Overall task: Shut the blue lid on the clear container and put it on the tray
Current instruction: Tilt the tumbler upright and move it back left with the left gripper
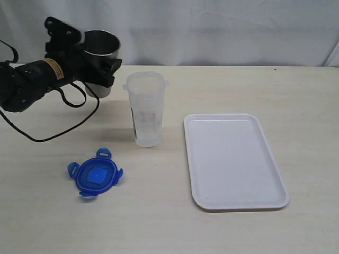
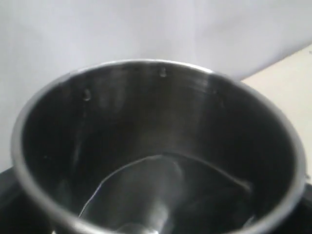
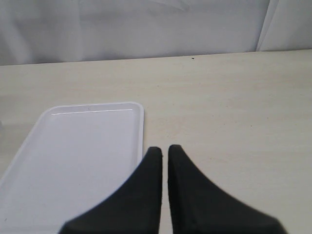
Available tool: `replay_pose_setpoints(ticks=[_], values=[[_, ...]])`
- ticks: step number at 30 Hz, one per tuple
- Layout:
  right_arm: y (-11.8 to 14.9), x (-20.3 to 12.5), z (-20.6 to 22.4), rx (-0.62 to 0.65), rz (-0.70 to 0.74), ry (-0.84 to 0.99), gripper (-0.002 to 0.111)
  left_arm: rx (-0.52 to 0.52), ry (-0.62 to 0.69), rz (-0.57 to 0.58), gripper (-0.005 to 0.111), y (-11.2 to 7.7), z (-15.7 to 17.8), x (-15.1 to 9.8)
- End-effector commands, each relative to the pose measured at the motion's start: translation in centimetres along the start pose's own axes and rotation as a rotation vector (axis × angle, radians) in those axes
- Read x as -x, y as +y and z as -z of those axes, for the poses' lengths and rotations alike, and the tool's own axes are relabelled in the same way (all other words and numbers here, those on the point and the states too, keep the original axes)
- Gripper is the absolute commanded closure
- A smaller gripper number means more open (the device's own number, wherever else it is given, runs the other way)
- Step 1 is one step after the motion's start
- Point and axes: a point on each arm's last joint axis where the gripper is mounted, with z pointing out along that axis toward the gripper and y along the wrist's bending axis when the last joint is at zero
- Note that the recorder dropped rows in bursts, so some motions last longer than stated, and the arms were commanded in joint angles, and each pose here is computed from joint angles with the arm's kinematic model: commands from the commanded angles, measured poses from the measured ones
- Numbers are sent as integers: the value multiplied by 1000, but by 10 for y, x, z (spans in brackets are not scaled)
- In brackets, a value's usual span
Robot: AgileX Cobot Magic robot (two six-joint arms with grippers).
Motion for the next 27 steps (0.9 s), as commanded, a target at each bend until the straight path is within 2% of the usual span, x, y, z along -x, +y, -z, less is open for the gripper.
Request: replay_pose_setpoints(ticks=[1, 5, 9, 14, 24, 27], values=[[0, 0, 0, 3, -6, -3, 104, 53, -142, 220, 107, 34, -5, 2], [0, 0, 0, 3, -6, -3, 104, 83, -118, 240, 107, 49, -10, -12], [0, 0, 0, 3, -6, -3, 104, 90, -159, 195, 107, 56, -12, -20], [0, 0, 0, 3, -6, -3, 104, 152, -117, 222, 107, 82, -16, -29], [0, 0, 0, 3, -6, -3, 104, 233, -142, 230, 107, 121, 2, -44], [0, 0, 0, 3, -6, -3, 104, 227, -119, 232, 107, 124, 1, -56]])
